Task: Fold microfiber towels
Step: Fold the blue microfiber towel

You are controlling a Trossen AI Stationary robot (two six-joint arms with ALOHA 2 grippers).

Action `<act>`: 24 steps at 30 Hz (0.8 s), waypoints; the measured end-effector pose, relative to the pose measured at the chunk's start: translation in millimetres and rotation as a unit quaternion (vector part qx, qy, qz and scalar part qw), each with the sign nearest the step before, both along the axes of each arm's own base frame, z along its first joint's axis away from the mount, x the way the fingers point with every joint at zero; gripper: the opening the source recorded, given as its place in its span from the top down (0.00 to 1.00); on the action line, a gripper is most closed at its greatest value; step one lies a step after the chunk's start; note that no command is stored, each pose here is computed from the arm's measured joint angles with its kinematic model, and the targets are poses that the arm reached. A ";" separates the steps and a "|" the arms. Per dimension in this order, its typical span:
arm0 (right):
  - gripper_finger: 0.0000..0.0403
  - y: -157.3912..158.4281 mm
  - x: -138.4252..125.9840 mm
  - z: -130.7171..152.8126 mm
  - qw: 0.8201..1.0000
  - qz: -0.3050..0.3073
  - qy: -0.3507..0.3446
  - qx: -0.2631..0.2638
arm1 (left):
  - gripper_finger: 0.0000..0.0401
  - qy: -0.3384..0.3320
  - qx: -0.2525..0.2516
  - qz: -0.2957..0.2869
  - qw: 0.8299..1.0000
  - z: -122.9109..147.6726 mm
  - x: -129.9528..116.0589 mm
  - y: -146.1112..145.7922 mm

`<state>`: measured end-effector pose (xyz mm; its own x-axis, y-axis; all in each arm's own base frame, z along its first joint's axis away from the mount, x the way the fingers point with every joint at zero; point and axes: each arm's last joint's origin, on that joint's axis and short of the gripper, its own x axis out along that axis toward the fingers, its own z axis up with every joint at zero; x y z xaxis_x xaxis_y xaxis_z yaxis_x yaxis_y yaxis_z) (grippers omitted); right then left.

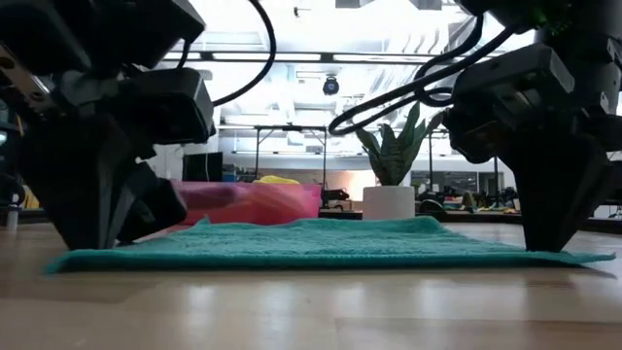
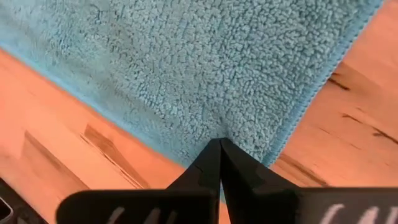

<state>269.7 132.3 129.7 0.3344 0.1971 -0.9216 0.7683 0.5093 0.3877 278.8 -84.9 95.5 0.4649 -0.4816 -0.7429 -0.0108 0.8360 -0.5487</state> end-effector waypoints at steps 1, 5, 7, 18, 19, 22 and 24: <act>1.00 0.2 0.3 1.1 1.000 0.005 -0.005 0.001 | 1.00 0.001 -0.006 -0.002 1.000 1.3 -0.4 -0.2; 1.00 0.3 -0.9 10.9 0.999 0.032 -0.025 0.010 | 1.00 0.016 -0.016 -0.013 1.000 6.9 -6.0 0.1; 1.00 1.2 -0.3 17.7 0.997 0.057 -0.046 0.017 | 1.00 0.028 -0.012 -0.023 0.999 12.8 -12.5 1.0; 1.00 -17.9 -8.9 51.8 0.989 0.066 -0.110 -0.080 | 1.00 0.046 0.071 -0.058 0.995 55.7 -46.1 27.6; 1.00 -20.6 -10.0 55.2 0.988 0.058 -0.113 -0.088 | 1.00 0.037 0.081 -0.048 0.995 59.7 -47.7 30.2; 1.00 -27.4 -14.5 61.7 0.987 0.047 -0.110 -0.105 | 1.00 -0.001 0.096 -0.015 0.995 67.6 -49.1 36.1; 1.00 -30.7 -20.3 60.6 0.988 0.047 -0.095 -0.112 | 1.00 -0.018 0.097 0.006 0.995 69.2 -50.7 38.9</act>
<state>249.3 101.5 190.4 0.4953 0.0329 -0.8681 0.6384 0.6639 0.3894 228.0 -46.1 164.7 0.4977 -0.3261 -0.8037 -0.0037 0.9258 -0.3780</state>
